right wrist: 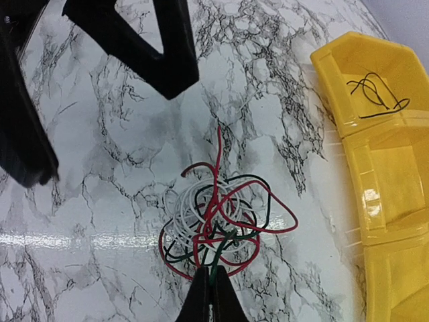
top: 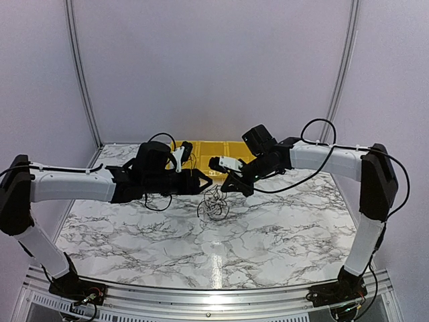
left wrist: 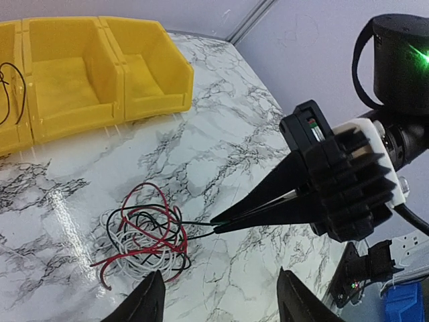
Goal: Untangle the cables
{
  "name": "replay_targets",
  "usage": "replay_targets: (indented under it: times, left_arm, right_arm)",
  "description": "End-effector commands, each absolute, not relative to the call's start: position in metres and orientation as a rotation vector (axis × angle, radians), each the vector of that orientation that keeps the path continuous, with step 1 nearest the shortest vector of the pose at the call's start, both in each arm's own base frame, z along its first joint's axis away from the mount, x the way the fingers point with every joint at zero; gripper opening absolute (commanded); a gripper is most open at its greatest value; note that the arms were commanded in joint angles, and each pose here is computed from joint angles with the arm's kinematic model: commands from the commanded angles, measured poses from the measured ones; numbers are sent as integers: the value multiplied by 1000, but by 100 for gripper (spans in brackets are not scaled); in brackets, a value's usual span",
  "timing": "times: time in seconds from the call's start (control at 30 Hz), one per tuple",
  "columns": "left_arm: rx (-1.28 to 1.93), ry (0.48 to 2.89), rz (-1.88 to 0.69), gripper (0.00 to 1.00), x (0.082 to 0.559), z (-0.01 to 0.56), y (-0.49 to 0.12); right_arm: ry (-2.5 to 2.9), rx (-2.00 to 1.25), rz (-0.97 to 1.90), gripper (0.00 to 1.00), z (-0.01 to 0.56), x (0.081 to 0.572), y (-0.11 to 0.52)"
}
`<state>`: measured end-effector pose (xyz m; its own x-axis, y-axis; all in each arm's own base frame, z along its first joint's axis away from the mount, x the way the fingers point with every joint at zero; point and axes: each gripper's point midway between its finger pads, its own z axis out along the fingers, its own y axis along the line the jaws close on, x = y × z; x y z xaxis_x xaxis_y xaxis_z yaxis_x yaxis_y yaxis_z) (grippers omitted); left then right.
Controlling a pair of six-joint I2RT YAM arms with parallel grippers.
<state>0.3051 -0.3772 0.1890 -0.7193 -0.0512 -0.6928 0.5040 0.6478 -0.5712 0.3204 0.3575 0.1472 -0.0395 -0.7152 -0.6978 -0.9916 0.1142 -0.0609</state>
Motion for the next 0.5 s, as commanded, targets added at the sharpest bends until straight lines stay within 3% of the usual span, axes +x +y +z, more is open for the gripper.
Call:
replay_targets:
  times: [0.0, 0.47]
  left_arm:
    - [295, 2146, -990, 56, 308, 159, -382]
    - [245, 2143, -915, 55, 337, 107, -412]
  right_arm:
    - [1845, -1647, 673, 1, 143, 314, 360]
    - [1892, -1630, 745, 1, 136, 309, 364]
